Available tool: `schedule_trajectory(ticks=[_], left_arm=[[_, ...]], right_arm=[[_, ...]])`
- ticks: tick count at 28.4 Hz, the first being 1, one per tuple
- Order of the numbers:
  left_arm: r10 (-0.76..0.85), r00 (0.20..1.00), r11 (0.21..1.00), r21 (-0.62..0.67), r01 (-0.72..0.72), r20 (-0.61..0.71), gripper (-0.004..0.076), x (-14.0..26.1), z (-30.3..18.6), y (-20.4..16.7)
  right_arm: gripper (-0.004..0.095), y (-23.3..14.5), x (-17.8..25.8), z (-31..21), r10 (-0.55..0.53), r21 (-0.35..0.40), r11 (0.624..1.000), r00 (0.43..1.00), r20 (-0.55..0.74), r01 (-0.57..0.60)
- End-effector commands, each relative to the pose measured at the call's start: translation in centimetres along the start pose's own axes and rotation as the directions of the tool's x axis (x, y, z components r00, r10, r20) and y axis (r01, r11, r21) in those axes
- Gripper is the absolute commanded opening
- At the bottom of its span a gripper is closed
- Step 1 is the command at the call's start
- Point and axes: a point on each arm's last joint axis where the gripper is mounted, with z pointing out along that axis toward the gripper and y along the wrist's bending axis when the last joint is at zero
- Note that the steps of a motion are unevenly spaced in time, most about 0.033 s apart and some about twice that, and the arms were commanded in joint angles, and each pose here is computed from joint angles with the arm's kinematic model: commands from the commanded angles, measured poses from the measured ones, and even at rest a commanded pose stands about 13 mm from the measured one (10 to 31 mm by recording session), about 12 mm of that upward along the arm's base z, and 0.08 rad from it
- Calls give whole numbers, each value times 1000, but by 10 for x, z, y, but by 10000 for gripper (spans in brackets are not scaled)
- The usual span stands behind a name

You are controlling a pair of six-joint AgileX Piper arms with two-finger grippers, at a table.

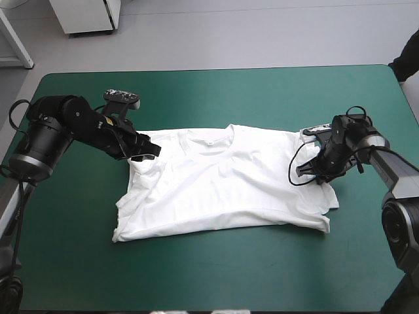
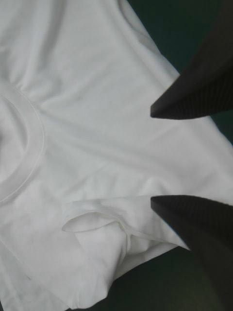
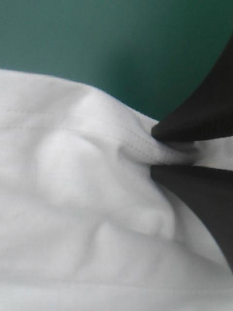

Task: Fold the cloth

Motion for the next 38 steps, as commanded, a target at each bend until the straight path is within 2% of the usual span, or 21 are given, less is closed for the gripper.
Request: schedule_trajectory(ticks=[1,3,9,17,20,23,25,30,38], left_arm=[[17,995,1000,19,-19,95,361,0,-27,-10],[25,993,1000,15,-26,114,361,1,-33,-12],[41,984,999,9,-43,172,360,8,-53,-18],[57,975,998,2,-59,213,360,19,-73,-24],[50,976,999,5,-52,214,360,20,-75,-24],[51,975,999,4,-53,218,360,21,-77,-25],[51,974,999,4,-53,220,360,21,-77,-25],[51,974,999,3,-53,223,360,21,-77,-25],[51,974,999,3,-53,223,359,21,-77,-25]], right_arm=[[48,-2,-5,-4,10,-14,1000,999,45,-9],[-9,-2,-5,-3,10,-15,1000,999,38,-10],[-17,-2,-5,-6,17,-15,1000,999,36,-17],[-17,0,-15,-67,15,-20,1000,991,136,-12],[-17,6,-18,-92,27,-61,998,980,199,-16],[-17,18,-17,-104,19,-141,990,976,219,13],[-17,30,-17,-104,-13,-178,983,978,206,50],[-17,61,-23,-94,-108,-164,976,972,208,143],[-17,68,-38,-42,-142,-166,974,986,87,155]])
